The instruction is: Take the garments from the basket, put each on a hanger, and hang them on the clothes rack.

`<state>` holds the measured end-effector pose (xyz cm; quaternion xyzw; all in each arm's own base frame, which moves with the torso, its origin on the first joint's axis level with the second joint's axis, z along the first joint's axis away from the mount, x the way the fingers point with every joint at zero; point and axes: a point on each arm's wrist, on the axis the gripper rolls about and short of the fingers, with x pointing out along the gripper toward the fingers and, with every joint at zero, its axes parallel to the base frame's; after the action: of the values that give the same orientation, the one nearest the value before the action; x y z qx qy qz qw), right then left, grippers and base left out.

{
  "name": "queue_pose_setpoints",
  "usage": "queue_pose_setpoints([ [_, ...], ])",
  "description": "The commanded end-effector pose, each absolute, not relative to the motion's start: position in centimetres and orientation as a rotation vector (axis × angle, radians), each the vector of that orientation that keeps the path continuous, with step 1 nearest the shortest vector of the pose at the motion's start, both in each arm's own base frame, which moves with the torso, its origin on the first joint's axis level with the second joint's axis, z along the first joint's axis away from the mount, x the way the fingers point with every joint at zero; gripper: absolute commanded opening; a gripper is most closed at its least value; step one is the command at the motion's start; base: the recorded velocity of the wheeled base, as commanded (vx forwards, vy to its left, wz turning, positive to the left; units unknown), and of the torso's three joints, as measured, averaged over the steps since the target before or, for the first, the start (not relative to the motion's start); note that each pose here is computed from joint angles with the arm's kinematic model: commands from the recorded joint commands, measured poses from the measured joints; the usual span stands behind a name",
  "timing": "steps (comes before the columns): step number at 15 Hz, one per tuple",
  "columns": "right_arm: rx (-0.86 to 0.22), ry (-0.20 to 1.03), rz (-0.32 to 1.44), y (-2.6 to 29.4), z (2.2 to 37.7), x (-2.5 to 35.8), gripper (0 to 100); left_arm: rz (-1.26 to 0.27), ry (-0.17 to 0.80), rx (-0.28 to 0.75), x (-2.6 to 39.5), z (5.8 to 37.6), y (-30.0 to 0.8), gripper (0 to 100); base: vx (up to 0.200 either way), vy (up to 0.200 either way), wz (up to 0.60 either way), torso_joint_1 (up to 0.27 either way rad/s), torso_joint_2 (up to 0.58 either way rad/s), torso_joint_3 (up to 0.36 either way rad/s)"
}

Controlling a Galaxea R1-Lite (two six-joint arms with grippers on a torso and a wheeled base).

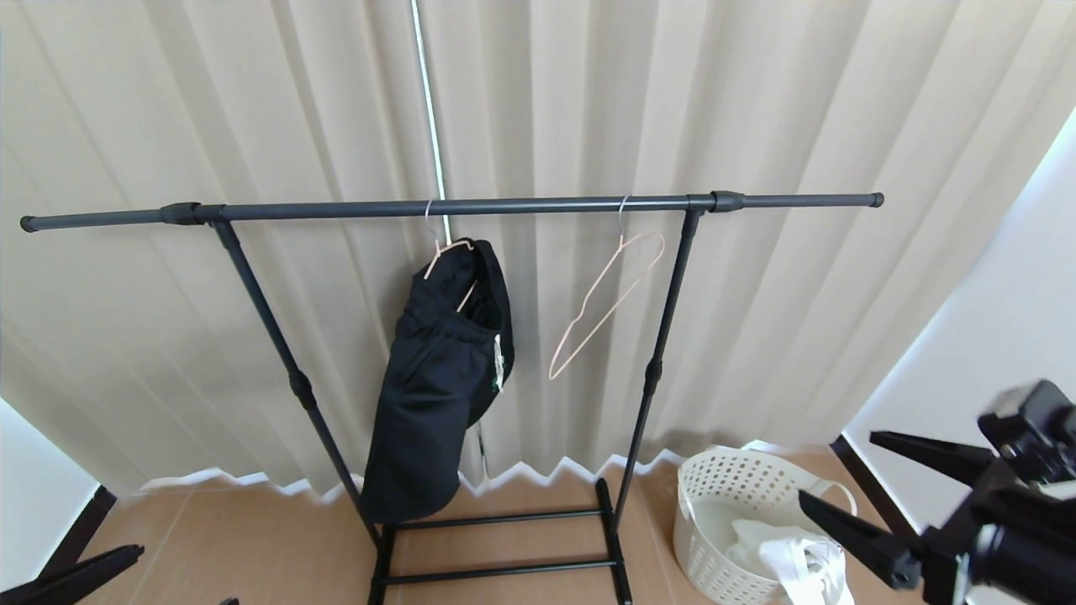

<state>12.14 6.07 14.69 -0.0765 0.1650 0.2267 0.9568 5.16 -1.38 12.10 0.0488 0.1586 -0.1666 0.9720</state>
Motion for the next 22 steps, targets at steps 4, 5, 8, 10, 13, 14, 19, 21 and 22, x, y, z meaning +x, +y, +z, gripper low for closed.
queue_pose_setpoints([
  [4,-0.152,0.287,0.470,2.0,10.4,3.8,100,-0.328,0.313,0.090,0.1,7.8,-0.3,100,0.000,0.000,0.00,0.000,0.00,0.000],
  [5,-0.161,0.291,0.476,1.5,9.9,2.8,100,-0.320,0.298,0.079,-0.1,7.8,-0.2,100,0.000,0.000,0.00,0.000,0.00,0.000],
  [8,-0.154,0.297,0.448,0.0,8.2,0.2,100,-0.241,0.296,0.065,-0.1,7.8,-0.2,100,0.000,0.000,0.00,0.000,0.00,0.000],
  [10,-0.133,0.274,0.352,-0.1,8.2,0.0,100,-0.218,0.266,0.061,-0.3,7.8,-0.2,100,0.000,0.000,0.00,0.000,0.00,0.000],
  [13,-0.087,0.204,0.109,-0.1,8.1,-0.8,100,-0.234,0.135,0.060,-1.3,7.7,0.0,100,0.000,0.000,0.00,0.000,0.00,0.000],
  [14,-0.079,0.164,0.000,0.0,8.1,-1.2,100,-0.224,0.100,0.058,-1.6,7.7,0.0,100,0.000,0.000,0.00,0.000,0.00,0.000],
  [19,-0.072,0.095,0.148,0.3,7.7,-1.7,100,-0.131,0.104,0.077,-1.6,7.6,0.1,100,0.000,0.000,0.00,0.000,0.00,0.000],
  [21,-0.078,0.057,0.188,0.3,7.6,-2.1,100,-0.124,0.105,0.063,-1.5,7.6,0.1,100,0.000,0.000,0.00,0.000,0.00,0.000],
  [22,-0.082,0.021,0.164,0.3,7.5,-2.3,100,-0.122,0.104,0.059,-1.5,7.6,0.1,100,0.000,0.000,0.00,0.000,0.00,0.000],
])
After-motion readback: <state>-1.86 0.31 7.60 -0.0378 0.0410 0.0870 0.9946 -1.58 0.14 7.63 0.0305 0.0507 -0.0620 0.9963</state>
